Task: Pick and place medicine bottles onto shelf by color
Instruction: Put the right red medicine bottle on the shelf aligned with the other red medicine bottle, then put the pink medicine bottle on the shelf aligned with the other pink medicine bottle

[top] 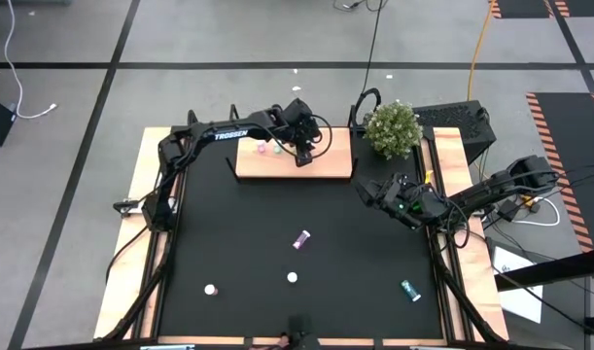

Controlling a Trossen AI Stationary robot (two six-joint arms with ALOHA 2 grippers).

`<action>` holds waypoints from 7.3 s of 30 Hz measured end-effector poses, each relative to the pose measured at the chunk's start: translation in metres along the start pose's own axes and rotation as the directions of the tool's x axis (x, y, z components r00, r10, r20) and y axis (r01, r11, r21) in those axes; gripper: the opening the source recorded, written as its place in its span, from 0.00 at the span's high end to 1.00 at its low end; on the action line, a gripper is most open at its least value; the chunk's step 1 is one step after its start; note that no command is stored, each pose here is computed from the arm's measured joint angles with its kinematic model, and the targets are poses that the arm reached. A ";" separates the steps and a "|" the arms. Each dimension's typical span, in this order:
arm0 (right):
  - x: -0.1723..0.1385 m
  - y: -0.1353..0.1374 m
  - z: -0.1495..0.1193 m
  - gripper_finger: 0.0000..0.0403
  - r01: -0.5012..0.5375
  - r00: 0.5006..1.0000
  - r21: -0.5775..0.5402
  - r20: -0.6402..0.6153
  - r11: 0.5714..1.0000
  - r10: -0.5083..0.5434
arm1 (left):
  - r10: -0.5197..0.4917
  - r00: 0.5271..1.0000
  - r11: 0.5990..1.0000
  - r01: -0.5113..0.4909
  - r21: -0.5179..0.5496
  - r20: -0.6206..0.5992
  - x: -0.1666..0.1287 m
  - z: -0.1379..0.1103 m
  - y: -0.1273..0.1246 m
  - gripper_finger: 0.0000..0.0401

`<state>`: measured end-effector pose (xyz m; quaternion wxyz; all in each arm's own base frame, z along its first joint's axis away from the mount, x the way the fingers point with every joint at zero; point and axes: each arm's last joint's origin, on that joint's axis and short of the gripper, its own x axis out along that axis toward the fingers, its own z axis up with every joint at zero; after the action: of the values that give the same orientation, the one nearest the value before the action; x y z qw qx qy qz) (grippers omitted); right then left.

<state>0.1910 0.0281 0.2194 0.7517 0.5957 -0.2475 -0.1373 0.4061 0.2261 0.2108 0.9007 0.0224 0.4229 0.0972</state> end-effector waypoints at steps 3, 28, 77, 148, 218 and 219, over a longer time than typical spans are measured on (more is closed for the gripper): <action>0.000 0.000 0.000 0.25 -0.001 1.000 0.001 -0.001 1.000 0.001 | 0.002 1.000 1.000 -0.002 -0.004 0.013 0.005 0.000 0.001 0.67; 0.000 0.001 -0.001 0.25 -0.015 0.999 0.028 -0.040 0.999 0.016 | 0.039 0.998 0.999 -0.038 -0.032 0.041 -0.004 0.005 0.003 0.59; 0.019 0.098 -0.064 0.34 -0.538 0.712 -0.549 -0.702 0.639 -0.005 | -0.105 0.840 0.967 0.212 -0.143 0.532 -0.279 0.147 -0.142 0.32; 0.063 -0.013 -0.180 0.48 0.369 0.370 -0.749 -0.425 0.551 -0.826 | -0.368 0.923 0.782 0.240 -0.575 -0.115 -0.213 -0.102 -0.311 0.32; 0.119 -0.059 -0.141 0.49 0.258 0.207 -0.796 -0.509 0.548 -0.836 | -0.048 0.995 0.521 0.101 -0.848 0.089 -0.195 -0.098 -0.326 0.68; 0.120 -0.059 -0.141 0.49 0.268 0.209 -0.791 -0.510 0.550 -0.835 | -0.046 0.995 0.505 0.096 -0.858 0.084 -0.195 -0.098 -0.325 0.68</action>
<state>0.3723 0.0694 0.1640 0.7845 0.3816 0.4626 -0.1575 0.2598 -0.1348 0.2559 0.8065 -0.4422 0.2970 0.2565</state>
